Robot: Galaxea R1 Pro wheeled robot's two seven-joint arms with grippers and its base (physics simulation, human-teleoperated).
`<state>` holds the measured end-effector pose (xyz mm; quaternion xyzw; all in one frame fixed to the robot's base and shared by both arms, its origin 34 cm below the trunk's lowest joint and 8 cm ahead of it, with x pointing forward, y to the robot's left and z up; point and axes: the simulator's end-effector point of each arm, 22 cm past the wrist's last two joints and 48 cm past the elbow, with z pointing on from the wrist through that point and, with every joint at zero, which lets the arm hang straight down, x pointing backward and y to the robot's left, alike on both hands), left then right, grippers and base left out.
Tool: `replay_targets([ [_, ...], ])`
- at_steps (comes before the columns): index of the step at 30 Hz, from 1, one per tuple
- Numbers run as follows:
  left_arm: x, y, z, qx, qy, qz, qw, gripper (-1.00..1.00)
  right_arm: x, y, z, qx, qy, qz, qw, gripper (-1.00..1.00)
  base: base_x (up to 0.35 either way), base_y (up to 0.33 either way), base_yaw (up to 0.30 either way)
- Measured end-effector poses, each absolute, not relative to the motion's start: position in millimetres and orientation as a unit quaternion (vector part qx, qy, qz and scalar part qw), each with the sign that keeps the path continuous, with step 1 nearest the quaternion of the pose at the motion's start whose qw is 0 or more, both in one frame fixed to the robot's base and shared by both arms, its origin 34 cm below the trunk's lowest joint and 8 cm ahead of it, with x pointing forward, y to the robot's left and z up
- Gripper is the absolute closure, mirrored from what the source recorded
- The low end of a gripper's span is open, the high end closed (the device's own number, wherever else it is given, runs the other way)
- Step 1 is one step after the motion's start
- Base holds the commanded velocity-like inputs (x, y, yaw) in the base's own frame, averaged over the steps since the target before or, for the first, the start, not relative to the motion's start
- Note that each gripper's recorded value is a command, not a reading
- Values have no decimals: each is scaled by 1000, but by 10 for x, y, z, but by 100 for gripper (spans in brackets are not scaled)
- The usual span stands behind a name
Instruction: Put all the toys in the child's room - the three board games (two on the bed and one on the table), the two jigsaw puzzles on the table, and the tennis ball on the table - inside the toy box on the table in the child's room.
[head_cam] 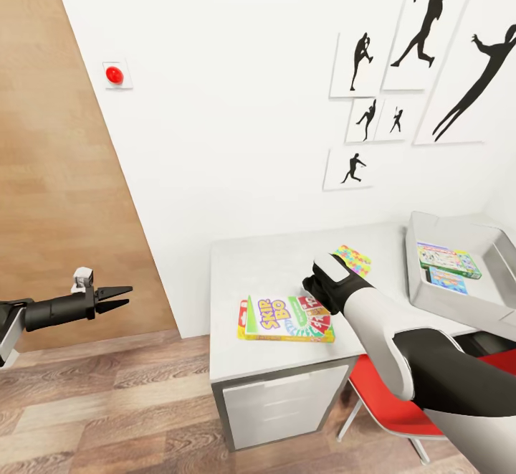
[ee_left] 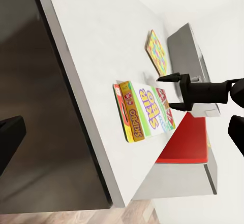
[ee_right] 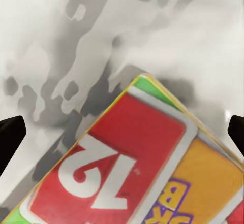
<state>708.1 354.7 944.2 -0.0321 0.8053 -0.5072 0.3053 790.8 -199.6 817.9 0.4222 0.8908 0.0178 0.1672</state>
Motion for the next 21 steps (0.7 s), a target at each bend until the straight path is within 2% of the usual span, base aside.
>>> replay_targets([
  [21,7087,3538,9288,-32,805,-508,306,-100,7930,-2005,8046,422,890,20,169,-100,0,0,0],
])
